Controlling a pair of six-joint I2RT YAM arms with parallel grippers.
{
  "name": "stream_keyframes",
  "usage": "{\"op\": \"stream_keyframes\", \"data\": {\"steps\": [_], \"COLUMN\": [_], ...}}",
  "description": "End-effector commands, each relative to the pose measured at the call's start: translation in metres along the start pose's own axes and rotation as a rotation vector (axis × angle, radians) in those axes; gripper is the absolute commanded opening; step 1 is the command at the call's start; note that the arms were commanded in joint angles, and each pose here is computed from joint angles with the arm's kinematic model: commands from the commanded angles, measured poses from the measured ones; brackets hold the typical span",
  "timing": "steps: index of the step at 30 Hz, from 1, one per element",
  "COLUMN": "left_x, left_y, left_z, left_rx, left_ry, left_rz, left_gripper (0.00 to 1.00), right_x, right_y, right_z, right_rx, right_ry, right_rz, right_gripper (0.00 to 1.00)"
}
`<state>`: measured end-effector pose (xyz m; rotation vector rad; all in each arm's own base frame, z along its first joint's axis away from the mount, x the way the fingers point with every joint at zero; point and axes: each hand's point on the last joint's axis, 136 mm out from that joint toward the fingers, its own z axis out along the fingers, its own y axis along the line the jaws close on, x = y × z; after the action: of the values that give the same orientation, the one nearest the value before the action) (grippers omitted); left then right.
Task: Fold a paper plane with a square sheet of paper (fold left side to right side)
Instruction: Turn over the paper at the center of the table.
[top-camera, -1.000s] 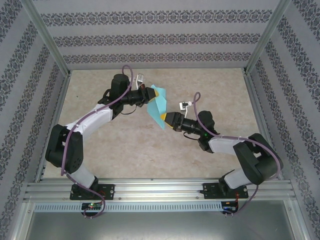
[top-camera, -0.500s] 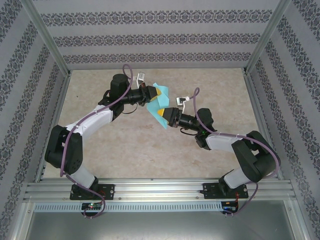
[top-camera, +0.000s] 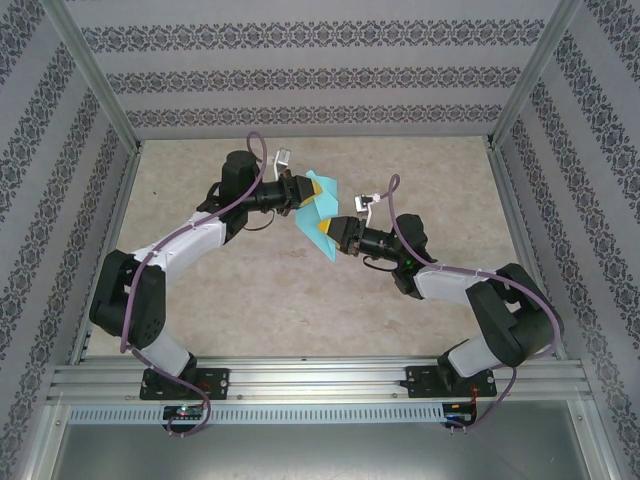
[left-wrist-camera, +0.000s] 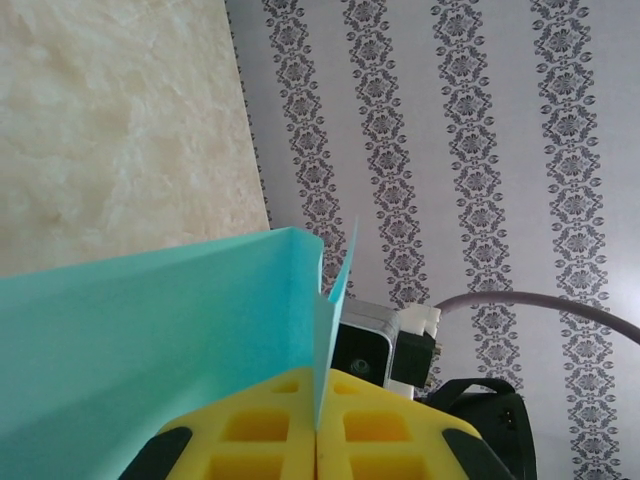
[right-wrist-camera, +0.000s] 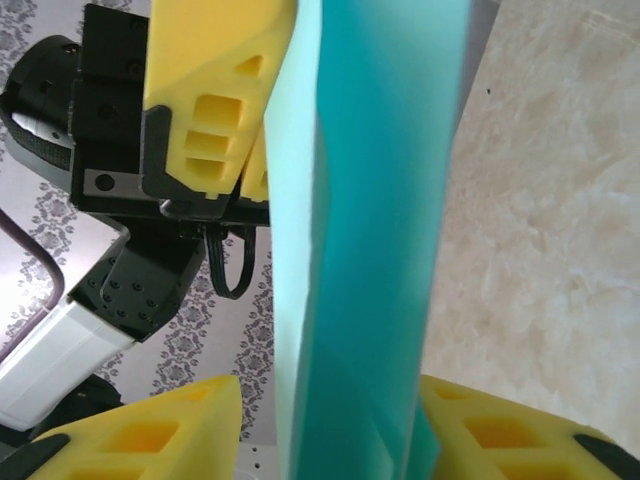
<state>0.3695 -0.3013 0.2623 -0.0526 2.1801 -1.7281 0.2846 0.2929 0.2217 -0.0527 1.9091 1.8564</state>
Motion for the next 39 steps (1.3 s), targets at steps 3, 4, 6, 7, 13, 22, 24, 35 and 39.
{"op": "stream_keyframes", "data": {"steps": [3, 4, 6, 7, 13, 22, 24, 35, 39], "left_x": [0.012, 0.012, 0.012, 0.011, 0.003, -0.003, 0.0, 0.006, 0.007], "left_y": [0.001, 0.003, 0.008, 0.01, 0.032, 0.052, 0.054, 0.061, 0.06], "left_z": [0.001, 0.0, -0.001, -0.003, -0.035, -0.117, -0.129, -0.198, -0.228], "left_rx": [-0.007, -0.018, -0.048, -0.069, -0.253, -0.57, -0.616, -0.853, -0.936], "left_ry": [0.037, 0.036, 0.038, 0.034, -0.024, -0.196, -0.216, -0.43, -0.545], "left_rz": [0.038, 0.041, 0.049, 0.059, 0.107, 0.197, 0.219, 0.287, 0.286], "left_gripper": [0.17, 0.21, 0.29, 0.33, 0.55, 0.71, 0.72, 0.76, 0.78], "right_x": [-0.005, -0.004, -0.002, 0.001, 0.013, 0.018, 0.019, 0.019, 0.019], "right_y": [0.002, -0.001, -0.004, -0.01, -0.036, -0.071, -0.076, -0.096, -0.102], "right_z": [-0.002, -0.003, -0.006, -0.008, -0.024, -0.063, -0.069, -0.089, -0.084], "right_rx": [0.034, 0.052, 0.088, 0.12, 0.358, 0.831, 0.929, 1.503, 1.66], "right_ry": [0.007, 0.012, 0.017, 0.027, 0.094, 0.204, 0.232, 0.453, 0.542], "right_rz": [-0.044, -0.049, -0.066, -0.066, -0.151, -0.38, -0.438, -0.804, -0.932], "right_gripper": [0.33, 0.3, 0.27, 0.26, 0.2, 0.08, 0.06, 0.0, 0.0]}}
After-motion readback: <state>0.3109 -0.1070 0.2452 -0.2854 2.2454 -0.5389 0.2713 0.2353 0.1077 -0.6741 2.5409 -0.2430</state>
